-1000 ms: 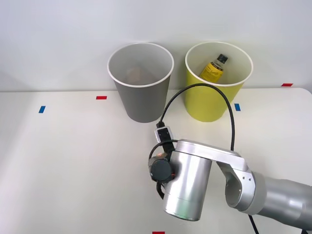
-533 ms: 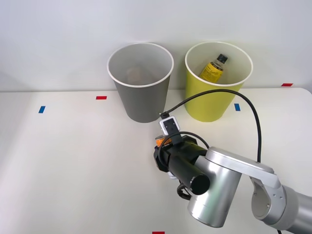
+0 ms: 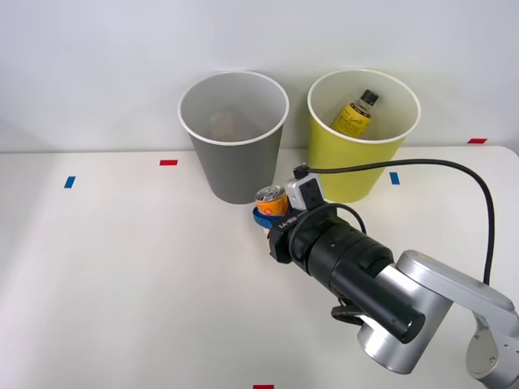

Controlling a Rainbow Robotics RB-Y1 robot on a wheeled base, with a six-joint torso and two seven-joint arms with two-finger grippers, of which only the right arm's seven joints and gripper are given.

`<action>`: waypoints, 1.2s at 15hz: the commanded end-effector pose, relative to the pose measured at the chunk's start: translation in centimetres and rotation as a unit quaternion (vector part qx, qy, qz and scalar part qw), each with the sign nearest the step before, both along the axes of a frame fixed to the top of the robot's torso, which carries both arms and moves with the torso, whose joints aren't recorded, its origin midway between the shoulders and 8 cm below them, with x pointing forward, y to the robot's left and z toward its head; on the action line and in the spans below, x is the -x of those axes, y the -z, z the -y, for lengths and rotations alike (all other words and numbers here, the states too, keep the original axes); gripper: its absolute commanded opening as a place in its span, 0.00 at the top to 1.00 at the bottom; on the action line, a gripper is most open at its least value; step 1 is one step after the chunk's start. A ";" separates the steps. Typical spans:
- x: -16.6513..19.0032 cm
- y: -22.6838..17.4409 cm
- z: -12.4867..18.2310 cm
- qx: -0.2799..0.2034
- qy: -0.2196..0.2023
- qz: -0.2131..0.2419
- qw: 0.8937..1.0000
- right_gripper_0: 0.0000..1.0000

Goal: Put cans in the gray bin, plastic bottles in the light green bin

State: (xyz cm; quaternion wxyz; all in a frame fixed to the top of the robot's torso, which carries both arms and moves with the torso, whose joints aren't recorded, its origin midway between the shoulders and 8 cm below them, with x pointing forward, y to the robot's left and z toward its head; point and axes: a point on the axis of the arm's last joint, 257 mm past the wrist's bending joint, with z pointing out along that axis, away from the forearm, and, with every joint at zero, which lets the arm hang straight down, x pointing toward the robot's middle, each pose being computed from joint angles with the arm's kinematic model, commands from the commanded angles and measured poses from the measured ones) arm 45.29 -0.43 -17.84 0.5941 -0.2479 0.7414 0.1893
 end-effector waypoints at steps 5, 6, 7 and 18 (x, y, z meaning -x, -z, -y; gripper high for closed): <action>0.4 -10.4 -1.4 -0.134 -0.069 0.111 0.982 1.00; 0.4 -12.0 -1.7 -0.157 -0.072 0.120 0.978 1.00; 0.1 -13.3 -1.7 -0.172 -0.070 0.128 0.974 1.00; -8.4 -24.1 -5.1 -0.268 -0.045 0.162 0.949 1.00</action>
